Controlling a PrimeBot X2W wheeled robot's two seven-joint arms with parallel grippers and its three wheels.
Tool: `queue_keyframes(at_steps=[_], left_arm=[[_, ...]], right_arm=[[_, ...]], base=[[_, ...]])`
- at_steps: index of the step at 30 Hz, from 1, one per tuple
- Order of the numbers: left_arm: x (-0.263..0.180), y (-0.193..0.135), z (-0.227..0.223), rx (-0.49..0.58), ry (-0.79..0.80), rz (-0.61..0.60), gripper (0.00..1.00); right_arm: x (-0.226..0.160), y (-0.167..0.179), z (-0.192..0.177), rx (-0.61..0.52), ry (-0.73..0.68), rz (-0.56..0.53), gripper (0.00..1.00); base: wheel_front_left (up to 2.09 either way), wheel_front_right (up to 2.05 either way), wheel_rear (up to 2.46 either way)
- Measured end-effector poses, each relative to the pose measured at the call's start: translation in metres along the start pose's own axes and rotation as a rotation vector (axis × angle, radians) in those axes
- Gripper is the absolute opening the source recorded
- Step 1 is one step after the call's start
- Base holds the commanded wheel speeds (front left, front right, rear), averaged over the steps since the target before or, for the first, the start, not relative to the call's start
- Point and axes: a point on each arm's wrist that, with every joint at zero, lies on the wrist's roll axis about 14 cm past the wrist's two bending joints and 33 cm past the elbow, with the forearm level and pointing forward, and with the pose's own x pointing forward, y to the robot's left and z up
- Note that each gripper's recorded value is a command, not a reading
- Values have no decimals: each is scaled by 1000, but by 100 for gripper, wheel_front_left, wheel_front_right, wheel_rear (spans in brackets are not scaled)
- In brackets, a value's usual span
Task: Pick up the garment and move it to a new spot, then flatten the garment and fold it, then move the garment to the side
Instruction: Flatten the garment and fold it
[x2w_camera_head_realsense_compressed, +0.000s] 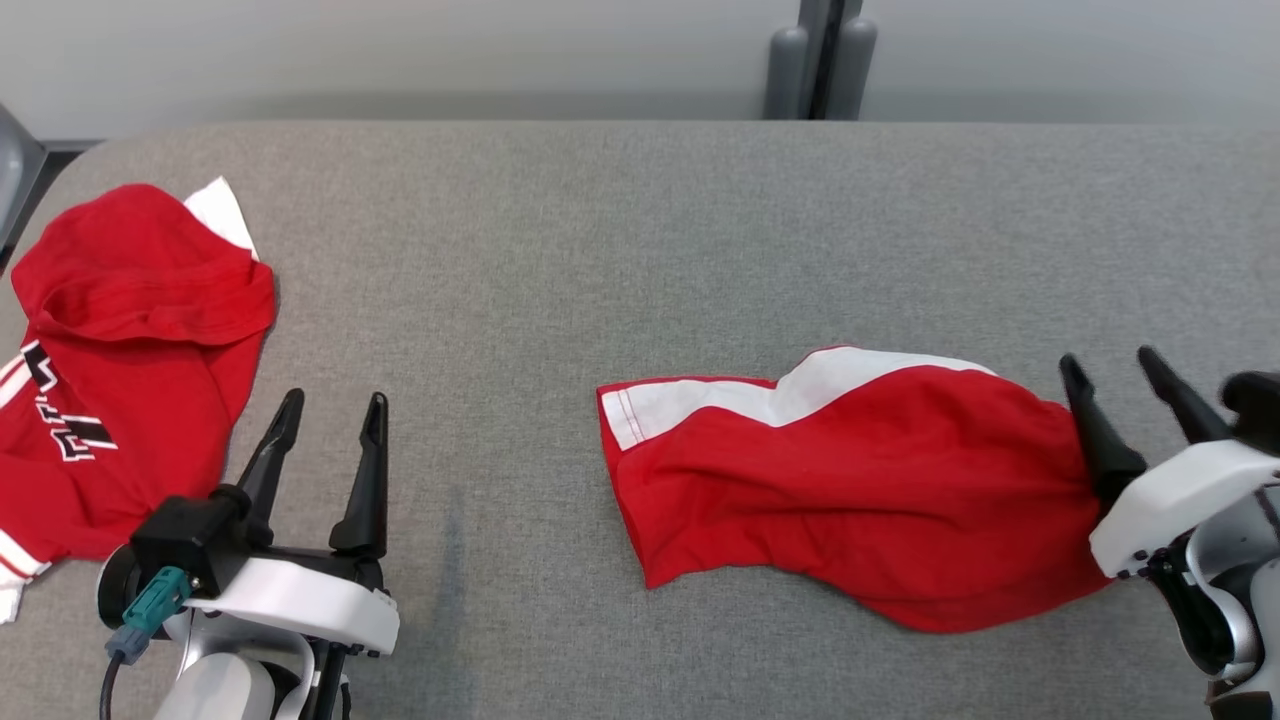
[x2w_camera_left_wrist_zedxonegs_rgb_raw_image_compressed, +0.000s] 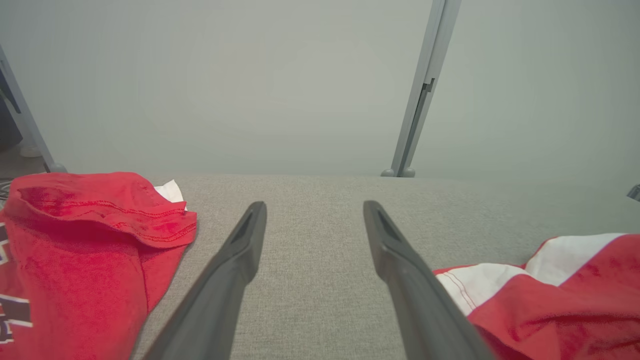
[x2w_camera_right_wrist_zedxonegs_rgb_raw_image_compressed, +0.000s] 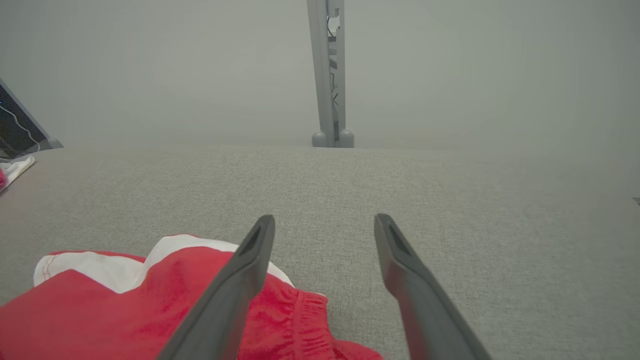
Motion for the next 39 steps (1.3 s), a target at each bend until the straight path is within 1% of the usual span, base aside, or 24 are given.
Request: queue_keyframes(at_steps=[4,7,10,11,12,14,18,20,25,27,29,33,34,39], left_arm=[[2,5,-10,-8,24,14,100],[6,8,-11,-7,22,21,100],[6,11,-17,-7,34,27,100],[8,10,-17,-7,34,25,100],[10,9,-16,-9,29,23,100],[11,9,-16,-9,26,21,100],[12,8,-16,-9,24,19,100],[14,7,-14,-8,16,16,100],[16,7,-9,-6,3,14,100],[17,7,-9,-5,0,13,100],[18,6,-8,-5,-2,13,100],[19,4,-7,-10,-9,8,100],[19,3,-7,-11,-11,6,100],[20,-1,-9,-16,-6,-2,100]], right_arm=[[12,7,-46,-6,213,44,100],[10,17,-76,-2,350,90,100],[3,19,-95,9,461,112,100],[2,18,-95,12,467,115,69],[2,19,-95,18,467,117,43],[3,20,-91,15,452,127,0],[12,24,-64,5,335,142,0],[21,28,-42,-13,248,151,0],[41,51,24,-55,7,203,0],[44,61,48,-63,-84,226,0],[42,68,64,-67,-162,239,0],[33,70,67,-72,-207,239,0],[29,70,60,-63,-200,233,0],[1,64,-2,24,-70,183,0]], base=[[0,0,0],[0,0,0],[0,0,0],[0,0,0],[0,0,0],[0,0,0],[0,0,0],[0,0,0],[0,0,0],[0,0,0],[0,0,0],[0,0,0],[0,0,0],[0,0,0]])
